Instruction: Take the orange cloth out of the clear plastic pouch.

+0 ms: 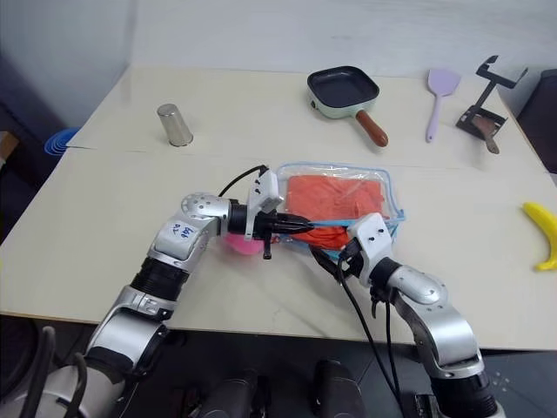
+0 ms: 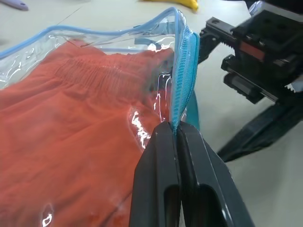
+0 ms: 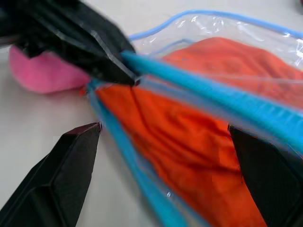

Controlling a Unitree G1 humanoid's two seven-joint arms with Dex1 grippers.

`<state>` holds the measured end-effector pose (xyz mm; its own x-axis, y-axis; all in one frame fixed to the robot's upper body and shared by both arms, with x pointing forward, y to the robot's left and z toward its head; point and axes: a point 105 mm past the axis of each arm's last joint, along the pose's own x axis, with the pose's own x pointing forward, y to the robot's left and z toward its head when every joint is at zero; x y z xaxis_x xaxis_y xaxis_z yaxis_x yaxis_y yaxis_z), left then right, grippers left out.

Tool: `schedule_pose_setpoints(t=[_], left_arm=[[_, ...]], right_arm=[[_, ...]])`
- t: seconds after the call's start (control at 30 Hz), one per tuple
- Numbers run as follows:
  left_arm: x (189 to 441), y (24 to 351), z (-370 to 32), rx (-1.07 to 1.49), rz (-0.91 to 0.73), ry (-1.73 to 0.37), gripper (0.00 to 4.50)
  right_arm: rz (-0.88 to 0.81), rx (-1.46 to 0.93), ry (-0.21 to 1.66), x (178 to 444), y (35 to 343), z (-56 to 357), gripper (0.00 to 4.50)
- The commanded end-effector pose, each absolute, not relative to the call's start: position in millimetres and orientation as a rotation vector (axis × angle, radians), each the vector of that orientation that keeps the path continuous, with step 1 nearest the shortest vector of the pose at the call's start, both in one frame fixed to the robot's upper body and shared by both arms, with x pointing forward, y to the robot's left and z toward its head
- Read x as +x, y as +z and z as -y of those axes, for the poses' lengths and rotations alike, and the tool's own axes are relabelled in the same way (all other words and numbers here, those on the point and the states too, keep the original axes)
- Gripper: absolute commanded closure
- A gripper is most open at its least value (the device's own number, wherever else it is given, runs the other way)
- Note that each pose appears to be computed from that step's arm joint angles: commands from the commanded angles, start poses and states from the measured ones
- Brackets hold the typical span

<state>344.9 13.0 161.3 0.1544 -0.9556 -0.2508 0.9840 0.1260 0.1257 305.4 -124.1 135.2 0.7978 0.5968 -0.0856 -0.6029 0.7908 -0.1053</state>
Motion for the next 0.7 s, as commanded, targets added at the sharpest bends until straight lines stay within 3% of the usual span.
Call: schedule_pose_setpoints(t=[0.03,0.33,0.7], left_arm=[[338.3,168.6,-8.2,0.301,-0.073,-1.447,4.48],[333.9,167.1,-2.8,0.300,-0.089,-1.490,4.48],[336.2,172.1,0.1,0.264,-0.082,-1.483,4.48]], right_arm=[[-0.033,-0.171,0.562,316.3,142.1,133.1,0.00],[-0.033,-0.687,0.681,323.2,135.1,130.7,0.00],[0.002,-0.822,0.775,334.1,124.9,107.3,0.00]])
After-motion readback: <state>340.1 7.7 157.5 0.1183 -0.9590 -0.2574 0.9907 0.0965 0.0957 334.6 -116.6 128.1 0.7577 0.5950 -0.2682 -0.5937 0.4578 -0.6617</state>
